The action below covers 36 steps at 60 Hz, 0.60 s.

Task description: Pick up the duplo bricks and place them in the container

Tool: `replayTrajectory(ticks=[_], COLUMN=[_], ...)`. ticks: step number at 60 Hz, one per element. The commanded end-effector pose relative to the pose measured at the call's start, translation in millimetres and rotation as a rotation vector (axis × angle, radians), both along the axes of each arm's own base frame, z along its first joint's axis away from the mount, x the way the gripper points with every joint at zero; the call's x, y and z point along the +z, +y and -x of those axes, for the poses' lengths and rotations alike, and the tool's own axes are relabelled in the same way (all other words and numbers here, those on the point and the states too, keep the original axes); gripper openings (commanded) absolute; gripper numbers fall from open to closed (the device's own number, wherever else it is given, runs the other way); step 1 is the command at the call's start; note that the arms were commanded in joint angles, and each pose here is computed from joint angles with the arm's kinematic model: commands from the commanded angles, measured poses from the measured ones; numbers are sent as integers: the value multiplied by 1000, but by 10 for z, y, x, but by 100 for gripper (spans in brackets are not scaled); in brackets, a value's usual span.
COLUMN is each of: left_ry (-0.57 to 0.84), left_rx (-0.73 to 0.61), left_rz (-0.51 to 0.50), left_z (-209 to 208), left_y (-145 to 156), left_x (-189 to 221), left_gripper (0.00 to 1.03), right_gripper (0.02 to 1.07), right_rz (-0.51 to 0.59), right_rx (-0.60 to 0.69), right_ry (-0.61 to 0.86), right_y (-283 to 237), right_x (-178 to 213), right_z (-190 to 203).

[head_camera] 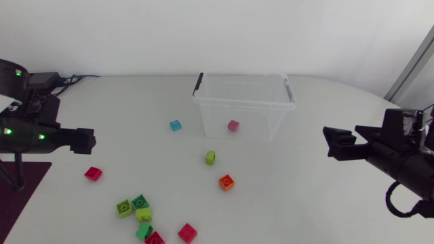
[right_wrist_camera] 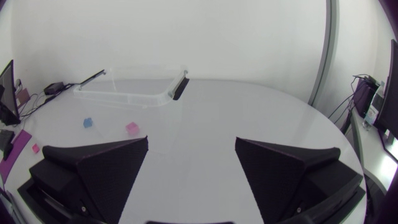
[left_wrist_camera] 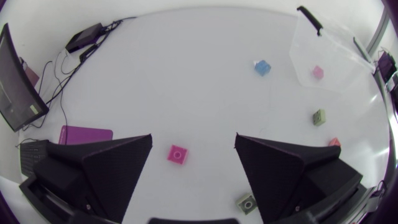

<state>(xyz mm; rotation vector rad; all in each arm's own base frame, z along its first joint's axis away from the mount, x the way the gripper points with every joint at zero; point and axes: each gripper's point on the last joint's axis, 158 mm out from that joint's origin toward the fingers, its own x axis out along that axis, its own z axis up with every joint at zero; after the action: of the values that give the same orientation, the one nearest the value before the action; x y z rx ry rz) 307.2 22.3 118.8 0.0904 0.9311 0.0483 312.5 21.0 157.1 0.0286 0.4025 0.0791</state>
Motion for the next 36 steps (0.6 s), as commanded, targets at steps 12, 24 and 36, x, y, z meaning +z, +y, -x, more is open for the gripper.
replayTrajectory(ticks=[12, 24, 36], left_ry=[283, 393, 474], left_rx=[-93, -169, -235], left_rz=[44, 38, 44], left_z=[-117, -48, 48], left_y=[282, 469, 398], left_x=[-627, -942, -1196], left_gripper=[93, 94, 93], right_gripper=[103, 103, 103], right_rz=[-70, 104, 222], right_rx=[62, 118, 271], right_ry=[212, 339, 415], right_y=[172, 176, 364], right_x=[-385, -483, -660], right_z=[-27, 50, 186])
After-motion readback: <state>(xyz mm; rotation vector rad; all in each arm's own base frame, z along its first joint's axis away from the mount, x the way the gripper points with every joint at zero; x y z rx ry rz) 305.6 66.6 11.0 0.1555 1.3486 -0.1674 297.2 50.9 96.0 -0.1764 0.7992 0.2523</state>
